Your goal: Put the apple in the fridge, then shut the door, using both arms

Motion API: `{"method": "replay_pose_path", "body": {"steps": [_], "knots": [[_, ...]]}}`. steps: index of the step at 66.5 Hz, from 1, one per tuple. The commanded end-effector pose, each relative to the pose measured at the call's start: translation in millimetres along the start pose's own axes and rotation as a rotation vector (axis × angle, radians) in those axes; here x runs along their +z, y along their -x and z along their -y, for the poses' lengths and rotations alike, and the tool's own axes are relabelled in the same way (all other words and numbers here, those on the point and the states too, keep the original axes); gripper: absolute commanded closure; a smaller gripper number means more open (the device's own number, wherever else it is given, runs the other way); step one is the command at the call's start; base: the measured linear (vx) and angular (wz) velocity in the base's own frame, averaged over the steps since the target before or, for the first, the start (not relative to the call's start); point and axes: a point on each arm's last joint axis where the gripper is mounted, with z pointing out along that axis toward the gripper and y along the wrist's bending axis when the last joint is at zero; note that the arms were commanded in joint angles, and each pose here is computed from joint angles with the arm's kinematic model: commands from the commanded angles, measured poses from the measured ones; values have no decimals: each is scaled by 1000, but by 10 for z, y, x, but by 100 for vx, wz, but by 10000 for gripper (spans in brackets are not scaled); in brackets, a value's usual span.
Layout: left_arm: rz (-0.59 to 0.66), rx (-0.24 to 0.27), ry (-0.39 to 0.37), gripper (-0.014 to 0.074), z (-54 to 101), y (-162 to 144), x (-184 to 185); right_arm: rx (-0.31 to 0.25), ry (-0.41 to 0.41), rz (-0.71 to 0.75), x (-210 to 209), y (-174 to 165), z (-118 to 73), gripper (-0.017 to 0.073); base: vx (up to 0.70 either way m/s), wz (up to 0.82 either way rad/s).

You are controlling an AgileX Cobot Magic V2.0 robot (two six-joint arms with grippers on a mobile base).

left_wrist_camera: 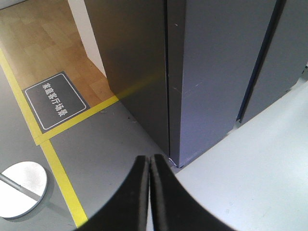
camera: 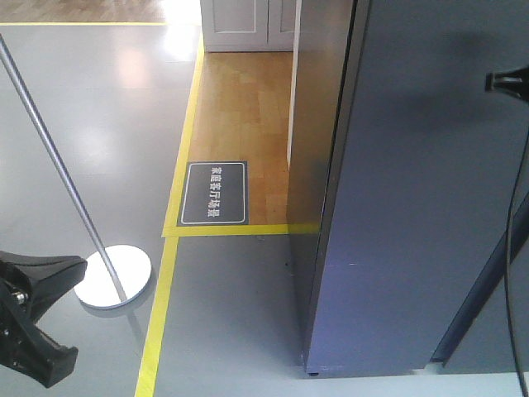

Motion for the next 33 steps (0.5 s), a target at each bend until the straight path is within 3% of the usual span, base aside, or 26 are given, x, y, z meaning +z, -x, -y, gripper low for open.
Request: {"method": "replay_pose_path", "body": {"steps": [1, 15, 33], "knots": [[90, -1, -13, 600, 9, 137, -52, -61, 3, 6, -347, 105, 13, 563, 0, 0], [90, -1, -13, 600, 9, 137, -52, -8, 72, -76, -742, -1, -34, 563, 0, 0], [90, -1, -13, 600, 9, 137, -52, -80, 110, -58, -1137, -646, -207, 563, 0, 0]]}}
